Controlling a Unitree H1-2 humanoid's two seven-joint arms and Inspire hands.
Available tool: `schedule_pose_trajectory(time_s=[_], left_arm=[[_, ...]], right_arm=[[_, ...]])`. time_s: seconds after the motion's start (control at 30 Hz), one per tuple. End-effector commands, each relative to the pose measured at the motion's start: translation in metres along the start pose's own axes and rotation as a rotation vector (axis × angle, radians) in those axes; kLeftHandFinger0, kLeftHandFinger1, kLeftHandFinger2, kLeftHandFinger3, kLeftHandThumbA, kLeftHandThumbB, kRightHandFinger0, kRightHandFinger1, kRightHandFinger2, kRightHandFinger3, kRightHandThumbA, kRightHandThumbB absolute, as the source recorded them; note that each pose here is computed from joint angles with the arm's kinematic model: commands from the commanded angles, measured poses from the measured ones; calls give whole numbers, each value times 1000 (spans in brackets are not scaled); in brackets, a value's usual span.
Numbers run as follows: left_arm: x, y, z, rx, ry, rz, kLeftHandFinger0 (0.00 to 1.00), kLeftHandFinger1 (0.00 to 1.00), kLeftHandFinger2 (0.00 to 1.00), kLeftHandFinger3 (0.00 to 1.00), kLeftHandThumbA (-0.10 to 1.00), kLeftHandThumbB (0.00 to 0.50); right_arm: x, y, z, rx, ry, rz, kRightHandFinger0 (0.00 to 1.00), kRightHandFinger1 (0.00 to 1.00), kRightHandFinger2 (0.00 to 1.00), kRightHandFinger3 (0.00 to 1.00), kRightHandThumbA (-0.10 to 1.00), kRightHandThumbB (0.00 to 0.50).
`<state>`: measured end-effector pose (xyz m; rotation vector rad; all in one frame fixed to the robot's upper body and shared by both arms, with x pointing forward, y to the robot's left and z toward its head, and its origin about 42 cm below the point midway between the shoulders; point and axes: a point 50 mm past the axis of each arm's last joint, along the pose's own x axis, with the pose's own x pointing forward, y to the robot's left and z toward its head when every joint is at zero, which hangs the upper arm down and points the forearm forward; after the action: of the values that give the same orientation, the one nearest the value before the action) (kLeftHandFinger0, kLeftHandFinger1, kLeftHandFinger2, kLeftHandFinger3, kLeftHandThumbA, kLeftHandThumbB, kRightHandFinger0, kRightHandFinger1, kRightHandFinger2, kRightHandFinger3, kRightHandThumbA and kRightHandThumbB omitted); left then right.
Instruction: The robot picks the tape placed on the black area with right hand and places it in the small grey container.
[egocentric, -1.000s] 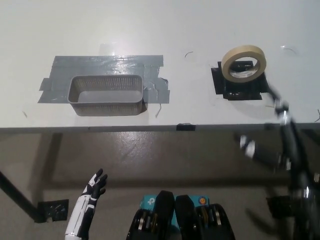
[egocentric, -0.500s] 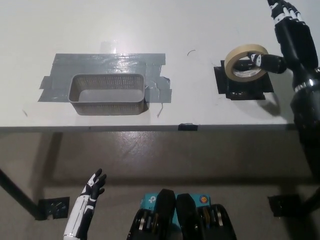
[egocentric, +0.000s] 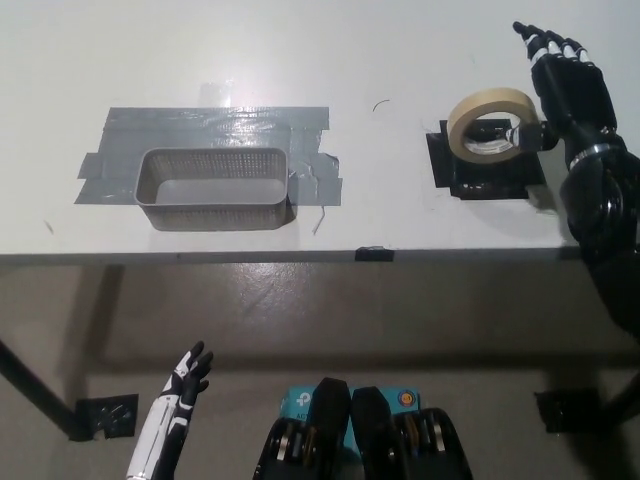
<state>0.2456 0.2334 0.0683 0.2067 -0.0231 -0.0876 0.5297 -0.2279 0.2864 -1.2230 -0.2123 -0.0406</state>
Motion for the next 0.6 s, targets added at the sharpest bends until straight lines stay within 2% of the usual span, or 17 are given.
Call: schedule_pose_trajectory(time_s=[0.0,0.13,0.5,0.57], left_arm=[[-7,2,6,28,-46,-9,1000,1000,1000,1000,1000,162],[-11,2,4,25,-46,-8,1000,1000,1000,1000,1000,150],[-5,1,8,34,-49,-19,1000,1000,1000,1000,1000,178],[-4,1,9,37,-56,-22,1000,1000,1000,1000,1000,167]], right_arm=[[21,-37,15,-44,-13,-59,1000,1000,1000,1000,924,474],[25,-35,19,-52,1,-28,1000,1000,1000,1000,946,475],[43,-36,22,-45,60,25,1000,1000,1000,1000,924,447],[45,-33,19,-58,75,37,1000,1000,1000,1000,946,454]])
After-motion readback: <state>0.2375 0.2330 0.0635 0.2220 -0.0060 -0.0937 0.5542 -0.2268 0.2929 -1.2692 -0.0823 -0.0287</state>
